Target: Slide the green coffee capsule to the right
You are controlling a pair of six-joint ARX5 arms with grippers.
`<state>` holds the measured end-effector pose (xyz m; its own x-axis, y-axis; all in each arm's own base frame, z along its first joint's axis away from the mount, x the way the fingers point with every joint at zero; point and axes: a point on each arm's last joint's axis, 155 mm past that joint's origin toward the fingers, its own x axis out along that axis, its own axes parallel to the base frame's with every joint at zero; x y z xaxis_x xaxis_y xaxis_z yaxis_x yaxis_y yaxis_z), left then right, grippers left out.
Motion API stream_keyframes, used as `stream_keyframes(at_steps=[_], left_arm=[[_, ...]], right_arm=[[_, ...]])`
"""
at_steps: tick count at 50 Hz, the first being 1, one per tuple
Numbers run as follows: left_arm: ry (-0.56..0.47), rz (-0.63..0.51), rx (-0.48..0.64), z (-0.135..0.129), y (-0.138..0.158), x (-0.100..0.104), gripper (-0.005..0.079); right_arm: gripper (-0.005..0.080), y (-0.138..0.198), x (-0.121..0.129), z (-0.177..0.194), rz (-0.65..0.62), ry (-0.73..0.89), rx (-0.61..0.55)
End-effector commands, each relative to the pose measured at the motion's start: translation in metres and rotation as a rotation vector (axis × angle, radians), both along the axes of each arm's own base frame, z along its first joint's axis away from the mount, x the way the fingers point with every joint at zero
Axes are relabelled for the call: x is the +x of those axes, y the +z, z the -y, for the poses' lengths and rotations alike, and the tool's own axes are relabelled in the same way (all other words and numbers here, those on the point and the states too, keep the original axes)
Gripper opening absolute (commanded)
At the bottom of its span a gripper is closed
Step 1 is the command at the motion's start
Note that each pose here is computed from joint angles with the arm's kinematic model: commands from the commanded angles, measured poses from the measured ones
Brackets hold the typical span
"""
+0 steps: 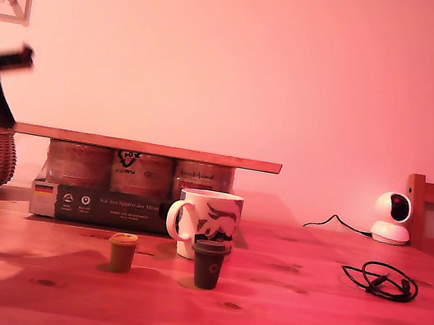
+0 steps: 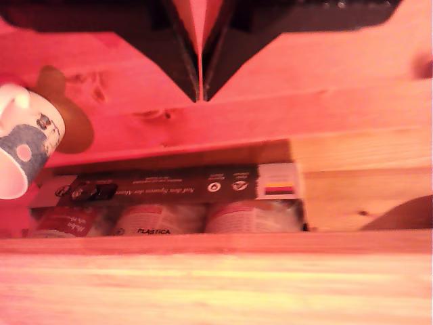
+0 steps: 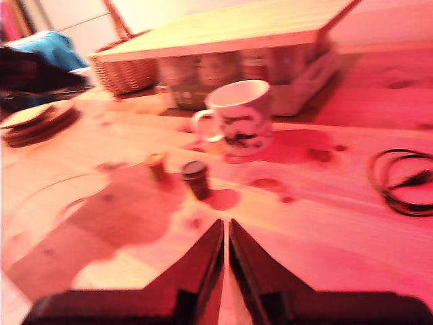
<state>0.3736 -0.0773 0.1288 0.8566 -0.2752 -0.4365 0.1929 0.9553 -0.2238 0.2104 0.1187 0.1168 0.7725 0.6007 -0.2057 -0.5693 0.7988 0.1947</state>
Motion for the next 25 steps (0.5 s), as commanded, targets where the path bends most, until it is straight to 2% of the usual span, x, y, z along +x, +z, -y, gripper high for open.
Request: stream_keyframes(at_steps=[1,11,25], left_arm=[[0.001,-0.004,0.017,-0.001,-0.002,-0.007,-0.0021],[0.017,-0.02,0.044,-0.001,0.002,-0.023,-0.0021],[0.019,0.033,0.041,0.008,0.03,-0.044,-0.0021]], right_arm=[[-0.0013,0.0,0.003,0.004,0.007,-0.025,-0.014],[-0.0013,0.0,0.02,0.034,0.048,-0.198,-0.095],[-0.0013,0.013,0.039,0.092,0.111,-0.521,-0.166]])
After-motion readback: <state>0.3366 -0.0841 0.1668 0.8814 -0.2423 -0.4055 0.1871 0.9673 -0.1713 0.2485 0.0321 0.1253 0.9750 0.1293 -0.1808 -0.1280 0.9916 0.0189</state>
